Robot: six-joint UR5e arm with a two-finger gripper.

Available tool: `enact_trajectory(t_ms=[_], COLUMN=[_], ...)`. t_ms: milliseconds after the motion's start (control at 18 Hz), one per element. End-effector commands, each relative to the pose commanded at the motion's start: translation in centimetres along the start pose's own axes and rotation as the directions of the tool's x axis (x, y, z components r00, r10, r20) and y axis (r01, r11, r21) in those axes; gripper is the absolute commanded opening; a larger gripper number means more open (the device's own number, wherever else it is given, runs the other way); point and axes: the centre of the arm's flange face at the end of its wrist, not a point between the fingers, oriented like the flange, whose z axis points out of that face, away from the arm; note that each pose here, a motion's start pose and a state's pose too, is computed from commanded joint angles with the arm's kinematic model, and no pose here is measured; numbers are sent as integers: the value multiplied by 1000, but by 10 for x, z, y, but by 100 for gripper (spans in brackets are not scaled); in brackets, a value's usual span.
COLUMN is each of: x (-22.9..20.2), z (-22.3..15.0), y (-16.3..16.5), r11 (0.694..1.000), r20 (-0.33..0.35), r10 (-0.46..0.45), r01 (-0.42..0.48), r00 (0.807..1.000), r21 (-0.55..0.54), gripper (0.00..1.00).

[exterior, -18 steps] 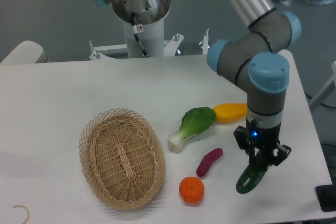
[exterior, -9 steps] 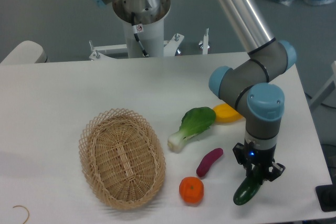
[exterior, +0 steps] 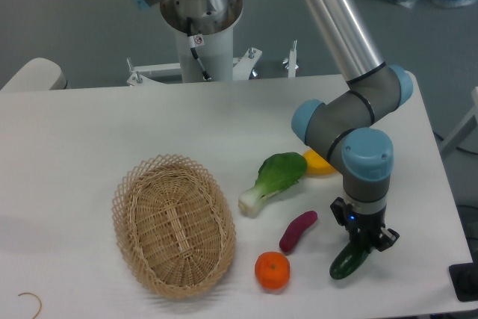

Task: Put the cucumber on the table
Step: 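Open the gripper and lift it away from the cucumber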

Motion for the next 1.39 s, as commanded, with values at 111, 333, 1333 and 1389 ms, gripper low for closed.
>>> enact_trajectory(t_ms=[111,333,1333,1389], x=[2,-5,-46,-51], z=[1,-8,-185,-195], y=[0,0,15,30], r11=[1000,1000,995,993], r20=[-3,16,138,131], r10=[0,-1,93,113], r01=[0,1,-95,-114], r00=[1000,1000,986,985], r21=[1,4,14,3], gripper=[29,100,100,100])
